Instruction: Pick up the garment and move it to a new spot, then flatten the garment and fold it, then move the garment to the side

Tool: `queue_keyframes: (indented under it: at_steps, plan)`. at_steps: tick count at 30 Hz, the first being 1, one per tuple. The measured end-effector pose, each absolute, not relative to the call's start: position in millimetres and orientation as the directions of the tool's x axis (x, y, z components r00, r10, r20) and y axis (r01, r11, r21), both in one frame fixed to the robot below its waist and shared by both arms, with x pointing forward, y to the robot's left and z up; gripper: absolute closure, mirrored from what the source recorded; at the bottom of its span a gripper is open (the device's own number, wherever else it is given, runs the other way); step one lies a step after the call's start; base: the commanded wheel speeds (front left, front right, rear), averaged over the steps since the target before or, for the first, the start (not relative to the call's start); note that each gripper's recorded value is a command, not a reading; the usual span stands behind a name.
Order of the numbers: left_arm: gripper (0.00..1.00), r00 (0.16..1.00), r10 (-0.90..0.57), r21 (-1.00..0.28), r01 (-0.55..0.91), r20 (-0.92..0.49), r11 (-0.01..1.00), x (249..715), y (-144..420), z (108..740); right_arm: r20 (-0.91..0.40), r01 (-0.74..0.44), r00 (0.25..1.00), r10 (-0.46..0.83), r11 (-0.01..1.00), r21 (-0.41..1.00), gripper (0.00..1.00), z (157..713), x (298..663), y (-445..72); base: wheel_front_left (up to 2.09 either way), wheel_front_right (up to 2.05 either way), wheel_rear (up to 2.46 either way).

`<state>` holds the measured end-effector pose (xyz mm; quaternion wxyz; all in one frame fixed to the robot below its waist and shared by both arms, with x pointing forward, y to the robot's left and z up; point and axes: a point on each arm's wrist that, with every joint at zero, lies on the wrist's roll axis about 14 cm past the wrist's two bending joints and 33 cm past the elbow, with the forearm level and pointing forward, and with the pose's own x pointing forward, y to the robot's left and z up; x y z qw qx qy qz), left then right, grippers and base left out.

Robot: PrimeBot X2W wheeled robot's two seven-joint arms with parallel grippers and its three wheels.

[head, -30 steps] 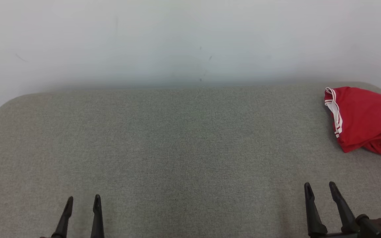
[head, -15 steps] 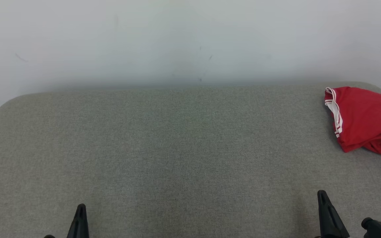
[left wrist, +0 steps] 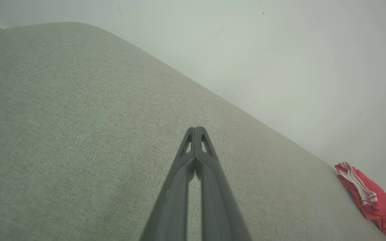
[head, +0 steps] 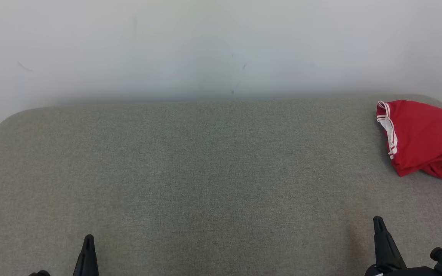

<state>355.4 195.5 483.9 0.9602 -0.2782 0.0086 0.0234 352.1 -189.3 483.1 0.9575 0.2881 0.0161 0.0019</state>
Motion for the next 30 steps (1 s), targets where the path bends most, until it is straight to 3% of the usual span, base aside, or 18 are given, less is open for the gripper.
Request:
queue_keyframes:
  at_steps: [30]
  plan:
    - [1.00,0.997,0.048,-0.818,-0.075,-0.058,0.570,369,200,487,-0.053,0.053,0.998,-0.015,0.563,0.825,1.00,486,366,-197,0.00,0.00,0.00]
